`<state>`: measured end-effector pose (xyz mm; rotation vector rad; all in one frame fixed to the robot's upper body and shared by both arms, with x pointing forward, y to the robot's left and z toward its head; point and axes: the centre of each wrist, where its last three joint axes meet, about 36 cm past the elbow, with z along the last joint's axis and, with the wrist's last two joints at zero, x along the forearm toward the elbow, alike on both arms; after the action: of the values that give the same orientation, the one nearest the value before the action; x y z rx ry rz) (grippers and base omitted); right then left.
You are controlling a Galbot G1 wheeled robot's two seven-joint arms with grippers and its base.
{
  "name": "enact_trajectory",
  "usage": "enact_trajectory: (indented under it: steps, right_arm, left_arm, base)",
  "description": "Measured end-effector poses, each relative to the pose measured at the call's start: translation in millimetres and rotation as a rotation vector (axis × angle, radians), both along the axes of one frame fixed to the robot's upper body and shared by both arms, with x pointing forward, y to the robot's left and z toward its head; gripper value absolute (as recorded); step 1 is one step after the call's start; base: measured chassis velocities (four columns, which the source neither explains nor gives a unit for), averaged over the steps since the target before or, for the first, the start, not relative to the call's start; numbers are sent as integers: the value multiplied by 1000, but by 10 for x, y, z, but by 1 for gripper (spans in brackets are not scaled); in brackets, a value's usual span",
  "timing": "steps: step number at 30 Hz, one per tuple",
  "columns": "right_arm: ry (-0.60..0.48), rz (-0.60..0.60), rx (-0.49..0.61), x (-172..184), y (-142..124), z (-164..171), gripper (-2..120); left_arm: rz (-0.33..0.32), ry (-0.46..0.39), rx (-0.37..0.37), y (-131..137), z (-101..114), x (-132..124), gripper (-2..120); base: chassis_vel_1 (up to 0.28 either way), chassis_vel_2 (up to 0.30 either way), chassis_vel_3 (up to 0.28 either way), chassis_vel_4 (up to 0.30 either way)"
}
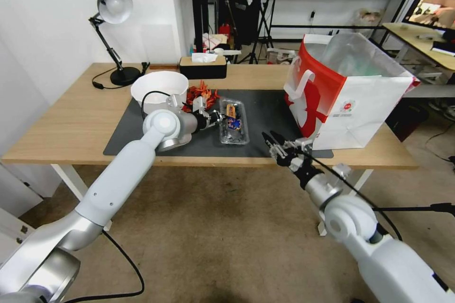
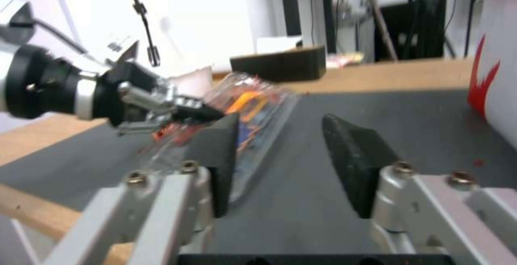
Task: Close the takeout container lid, then place the container into the takeout bag.
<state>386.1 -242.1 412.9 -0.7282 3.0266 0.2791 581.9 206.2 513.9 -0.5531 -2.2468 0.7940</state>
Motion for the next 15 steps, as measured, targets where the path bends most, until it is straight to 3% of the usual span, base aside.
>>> enact_trajectory:
  steps: [2, 7, 15]
  right_arm:
    - [-38, -29, -9, -103, 67, -117, 55]
    - [-57, -70, -21, -300, 127, -287, 72]
    - [-48, -115, -24, -590, 144, -481, 100]
  left_arm:
    - [15, -15, 0, 105, 25, -91, 0]
    - [27, -43, -9, 225, 78, -213, 0]
    - [23, -94, -26, 221, 146, -274, 0]
  base:
    - [0, 0, 0, 0]
    - [0, 0, 0, 0]
    - [0, 0, 0, 0]
